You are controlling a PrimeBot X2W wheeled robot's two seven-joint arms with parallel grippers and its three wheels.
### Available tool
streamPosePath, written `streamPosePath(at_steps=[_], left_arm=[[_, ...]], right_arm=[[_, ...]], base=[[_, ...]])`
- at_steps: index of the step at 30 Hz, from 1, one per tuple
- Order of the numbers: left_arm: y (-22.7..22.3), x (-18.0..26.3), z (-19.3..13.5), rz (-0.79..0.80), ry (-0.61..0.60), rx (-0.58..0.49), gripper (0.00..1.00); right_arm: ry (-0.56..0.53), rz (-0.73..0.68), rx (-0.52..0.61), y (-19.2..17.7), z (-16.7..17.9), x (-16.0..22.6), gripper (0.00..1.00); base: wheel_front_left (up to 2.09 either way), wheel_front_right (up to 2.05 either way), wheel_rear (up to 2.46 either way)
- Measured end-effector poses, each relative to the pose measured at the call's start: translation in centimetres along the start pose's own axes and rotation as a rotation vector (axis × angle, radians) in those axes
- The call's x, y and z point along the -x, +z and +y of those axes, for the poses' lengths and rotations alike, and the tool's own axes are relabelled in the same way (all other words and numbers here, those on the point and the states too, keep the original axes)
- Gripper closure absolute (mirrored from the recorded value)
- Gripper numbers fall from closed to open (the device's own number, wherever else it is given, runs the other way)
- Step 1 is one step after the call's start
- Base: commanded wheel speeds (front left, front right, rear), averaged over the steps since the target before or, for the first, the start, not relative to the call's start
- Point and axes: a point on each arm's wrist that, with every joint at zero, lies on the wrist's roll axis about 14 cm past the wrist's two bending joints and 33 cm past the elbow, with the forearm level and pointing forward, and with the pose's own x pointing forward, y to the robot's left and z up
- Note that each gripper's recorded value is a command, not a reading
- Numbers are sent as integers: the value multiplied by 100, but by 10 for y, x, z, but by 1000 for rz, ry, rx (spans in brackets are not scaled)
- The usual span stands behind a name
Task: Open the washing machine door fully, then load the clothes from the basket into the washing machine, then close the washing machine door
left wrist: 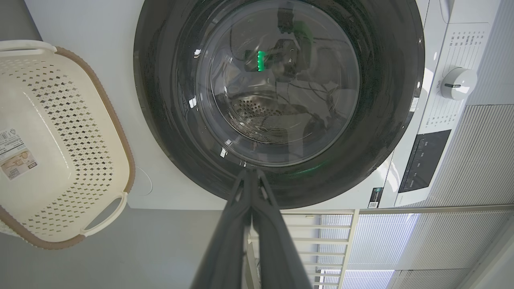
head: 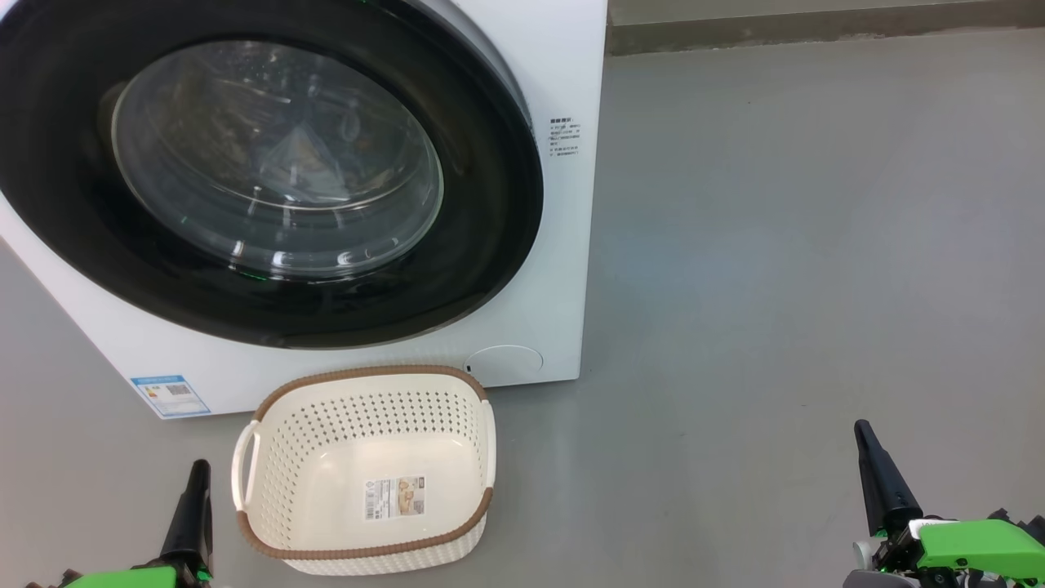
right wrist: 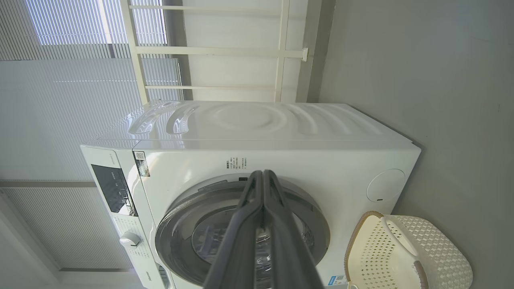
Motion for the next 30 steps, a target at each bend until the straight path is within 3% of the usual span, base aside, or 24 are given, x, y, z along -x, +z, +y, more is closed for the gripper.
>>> streamPosePath(at_steps=[30], left_arm=[[1, 0, 0, -4, -1, 2, 100]], right_arm=[[0, 0, -5, 0, 0, 0, 100]], base=[[0, 0, 0]])
